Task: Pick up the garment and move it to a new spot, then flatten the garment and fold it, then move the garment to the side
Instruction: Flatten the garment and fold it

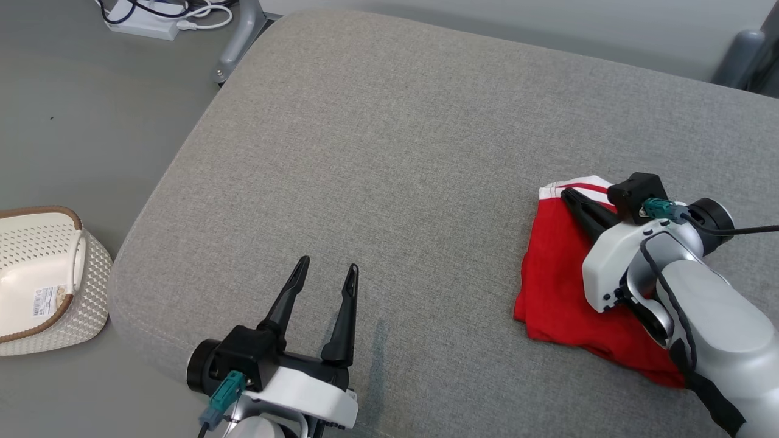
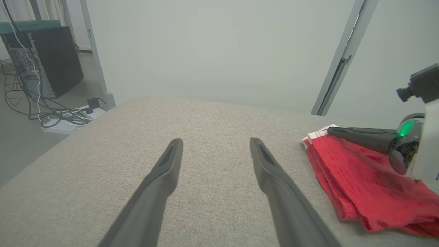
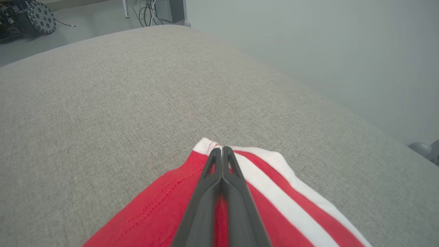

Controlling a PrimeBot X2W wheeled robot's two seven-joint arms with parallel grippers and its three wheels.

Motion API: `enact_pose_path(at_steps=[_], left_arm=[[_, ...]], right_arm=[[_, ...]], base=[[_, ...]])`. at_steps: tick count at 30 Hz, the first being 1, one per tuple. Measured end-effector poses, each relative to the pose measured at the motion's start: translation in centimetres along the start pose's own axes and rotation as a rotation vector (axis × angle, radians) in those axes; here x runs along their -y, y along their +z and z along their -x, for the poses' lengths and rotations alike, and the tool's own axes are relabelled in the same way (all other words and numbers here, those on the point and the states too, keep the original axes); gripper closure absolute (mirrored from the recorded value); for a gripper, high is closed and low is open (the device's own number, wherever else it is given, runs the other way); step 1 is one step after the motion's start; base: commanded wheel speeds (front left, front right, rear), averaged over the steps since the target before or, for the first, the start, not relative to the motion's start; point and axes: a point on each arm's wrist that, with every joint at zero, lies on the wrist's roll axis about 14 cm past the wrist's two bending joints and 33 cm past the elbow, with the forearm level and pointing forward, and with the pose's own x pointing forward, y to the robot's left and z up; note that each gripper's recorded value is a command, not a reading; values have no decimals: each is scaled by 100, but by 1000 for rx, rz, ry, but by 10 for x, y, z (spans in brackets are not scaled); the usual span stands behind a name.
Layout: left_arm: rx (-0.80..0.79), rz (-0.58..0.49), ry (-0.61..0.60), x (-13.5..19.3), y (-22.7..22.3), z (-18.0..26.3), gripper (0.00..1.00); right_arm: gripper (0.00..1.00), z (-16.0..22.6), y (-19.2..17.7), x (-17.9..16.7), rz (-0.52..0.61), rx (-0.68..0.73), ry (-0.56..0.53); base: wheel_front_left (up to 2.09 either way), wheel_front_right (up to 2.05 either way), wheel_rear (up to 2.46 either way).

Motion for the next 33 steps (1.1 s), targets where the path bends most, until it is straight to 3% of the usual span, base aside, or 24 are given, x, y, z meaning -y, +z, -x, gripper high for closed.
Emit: enact_pose_path(at_steps=[9, 18, 26, 33], left_arm=[[13, 6, 5, 0, 4, -1, 0], [54, -16, -50, 11, 14, -8, 0], [99, -21, -115, 29, 25, -21, 0], [137, -24, -205, 57, 34, -35, 0]], right_arm=[[100, 0, -5, -1, 10, -28, -2], [100, 32, 31, 28, 2, 120, -107], [100, 102, 50, 74, 4, 224, -280], [100, 191, 44, 113, 22, 289, -512]], base=[[0, 0, 0], [0, 0, 0], [0, 0, 0], [0, 0, 0]])
